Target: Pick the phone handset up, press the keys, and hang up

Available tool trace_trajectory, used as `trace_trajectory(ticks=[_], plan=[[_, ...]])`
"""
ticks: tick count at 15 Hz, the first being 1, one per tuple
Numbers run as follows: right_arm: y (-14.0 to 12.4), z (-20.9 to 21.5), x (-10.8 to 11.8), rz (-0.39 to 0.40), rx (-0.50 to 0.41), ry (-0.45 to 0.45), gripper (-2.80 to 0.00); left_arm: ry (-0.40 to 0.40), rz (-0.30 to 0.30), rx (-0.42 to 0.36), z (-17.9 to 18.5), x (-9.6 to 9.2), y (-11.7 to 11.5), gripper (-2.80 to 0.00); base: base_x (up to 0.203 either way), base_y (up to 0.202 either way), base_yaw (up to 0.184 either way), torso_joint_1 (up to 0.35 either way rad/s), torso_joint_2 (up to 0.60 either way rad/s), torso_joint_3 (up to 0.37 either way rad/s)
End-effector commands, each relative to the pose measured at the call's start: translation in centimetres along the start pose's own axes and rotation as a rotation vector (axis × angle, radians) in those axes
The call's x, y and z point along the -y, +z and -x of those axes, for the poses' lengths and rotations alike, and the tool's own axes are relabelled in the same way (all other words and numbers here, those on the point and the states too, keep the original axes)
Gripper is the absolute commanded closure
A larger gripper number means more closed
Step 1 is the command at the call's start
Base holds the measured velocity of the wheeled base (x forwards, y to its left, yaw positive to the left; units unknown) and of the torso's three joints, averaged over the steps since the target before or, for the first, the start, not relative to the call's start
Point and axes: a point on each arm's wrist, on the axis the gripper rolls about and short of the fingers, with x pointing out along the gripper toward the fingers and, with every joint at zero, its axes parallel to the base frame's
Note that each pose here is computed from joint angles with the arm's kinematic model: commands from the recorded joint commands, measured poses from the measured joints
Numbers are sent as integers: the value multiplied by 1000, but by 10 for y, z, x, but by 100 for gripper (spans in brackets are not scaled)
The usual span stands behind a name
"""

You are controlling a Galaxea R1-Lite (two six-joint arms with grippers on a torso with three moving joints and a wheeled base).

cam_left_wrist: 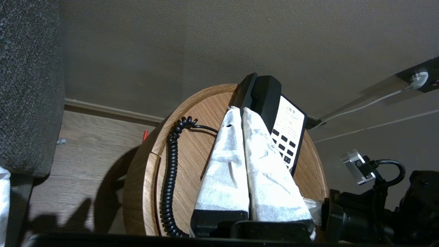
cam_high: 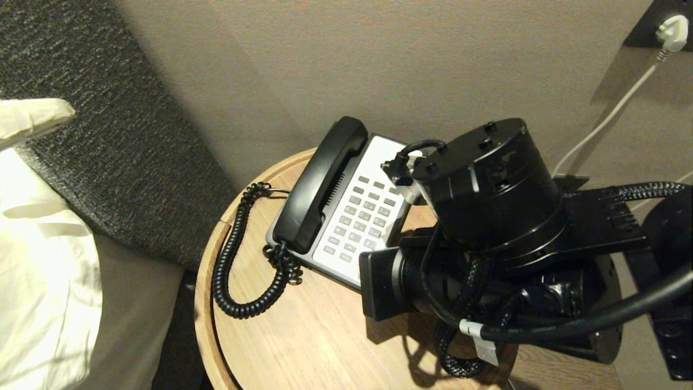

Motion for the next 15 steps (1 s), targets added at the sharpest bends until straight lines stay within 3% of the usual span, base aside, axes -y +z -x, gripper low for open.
trace_trajectory(ticks=[1,10,12,15], plan=[[-1,-2,0,-1,-4,-6,0,2,3,-2,0,0,-1,0,0,0,0,0,0,0],[11,43,4,-27,59,45,0,29,27,17,7,-6,-4,0,0,0,0,0,0,0],[12,54,8,-39,74,55,0,80,26,41,12,-11,-6,0,0,0,0,0,0,0],[13,71,14,-52,101,70,0,229,18,96,30,-28,-20,0,0,0,0,0,0,0]])
